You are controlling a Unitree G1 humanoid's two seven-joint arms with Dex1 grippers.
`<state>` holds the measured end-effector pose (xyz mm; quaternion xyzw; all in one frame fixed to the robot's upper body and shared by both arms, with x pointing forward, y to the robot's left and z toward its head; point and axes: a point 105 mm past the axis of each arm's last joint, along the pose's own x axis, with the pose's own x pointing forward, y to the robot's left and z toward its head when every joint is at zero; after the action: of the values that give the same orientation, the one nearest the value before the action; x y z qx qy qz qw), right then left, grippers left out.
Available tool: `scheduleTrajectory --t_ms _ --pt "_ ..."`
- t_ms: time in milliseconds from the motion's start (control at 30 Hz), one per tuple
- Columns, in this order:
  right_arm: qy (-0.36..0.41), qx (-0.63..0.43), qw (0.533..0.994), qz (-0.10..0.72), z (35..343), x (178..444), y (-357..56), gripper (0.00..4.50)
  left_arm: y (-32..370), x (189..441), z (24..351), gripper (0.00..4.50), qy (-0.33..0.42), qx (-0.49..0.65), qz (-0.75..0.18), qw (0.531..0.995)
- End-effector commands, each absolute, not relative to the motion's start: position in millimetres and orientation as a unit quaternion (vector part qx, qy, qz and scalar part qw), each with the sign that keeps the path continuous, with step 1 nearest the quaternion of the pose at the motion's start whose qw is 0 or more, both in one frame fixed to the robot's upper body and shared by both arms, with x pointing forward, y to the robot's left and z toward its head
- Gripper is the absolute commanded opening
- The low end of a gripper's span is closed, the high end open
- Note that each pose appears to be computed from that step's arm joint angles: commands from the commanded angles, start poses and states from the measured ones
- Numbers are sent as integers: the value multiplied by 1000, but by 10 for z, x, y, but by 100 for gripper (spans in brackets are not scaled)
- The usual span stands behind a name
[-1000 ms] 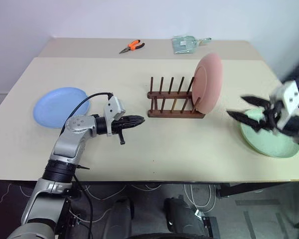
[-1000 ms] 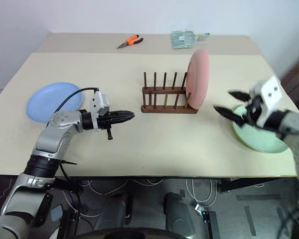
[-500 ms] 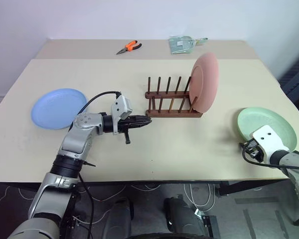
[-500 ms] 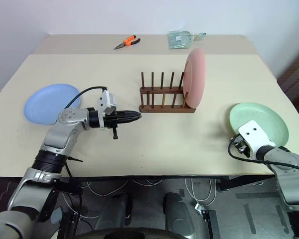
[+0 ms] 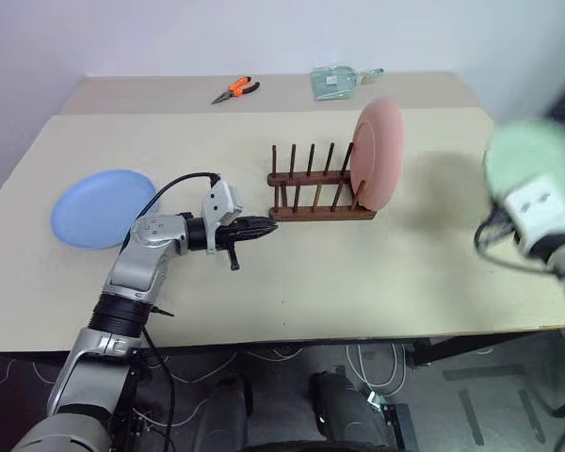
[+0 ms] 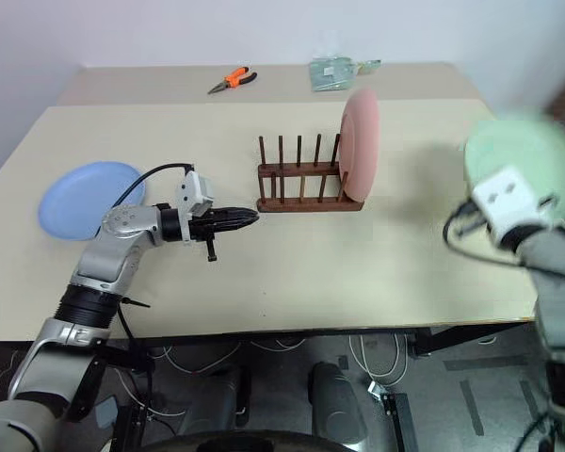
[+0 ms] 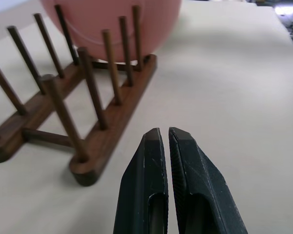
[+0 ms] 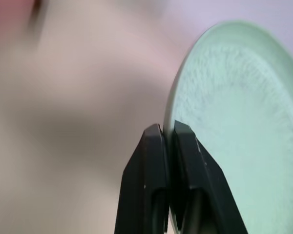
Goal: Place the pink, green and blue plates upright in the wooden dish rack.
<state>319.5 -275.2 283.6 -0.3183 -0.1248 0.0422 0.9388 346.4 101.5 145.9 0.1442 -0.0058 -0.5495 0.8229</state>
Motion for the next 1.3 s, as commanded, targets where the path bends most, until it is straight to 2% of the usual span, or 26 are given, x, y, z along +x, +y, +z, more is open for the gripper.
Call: scheduleTrajectory --t_ms 33,133,233,333,433,567,867,1100,1200,1267,1300 --pt "-286 -209 926 132 3549 2894 -2219 3 1103 3541 1630 24 -39 158 -526 835" --pt "-304 -96 902 290 3622 2686 -1695 3 1117 3557 1639 24 -42 157 -521 838" --pt "-283 55 856 430 3569 2526 -1221 3 1129 3548 1636 24 -40 152 -523 837" --pt "-250 119 836 473 3489 2524 -1020 3 1137 3539 1627 24 -37 150 -526 837" --pt "-198 200 840 464 3343 2767 -943 3 1140 3531 1619 24 -34 151 -527 835" --pt "-156 248 849 439 3143 3065 -986 3 1140 3525 1631 24 -35 152 -527 836" --pt "-119 344 843 397 2965 3388 -1142 3 1160 3494 1646 24 -35 153 -524 837" --pt "-97 370 851 360 2820 3595 -1263 3 1162 3476 1667 24 -33 153 -528 835" --pt "-97 365 857 350 2802 3656 -1297 100 1162 3466 1665 24 -29 149 -532 833" --pt "-104 348 865 346 2816 3677 -1310 193 1164 3458 1661 24 -20 136 -534 834" --pt "-111 327 874 342 2836 3685 -1320 248 1170 3459 1664 48 -18 131 -534 835"
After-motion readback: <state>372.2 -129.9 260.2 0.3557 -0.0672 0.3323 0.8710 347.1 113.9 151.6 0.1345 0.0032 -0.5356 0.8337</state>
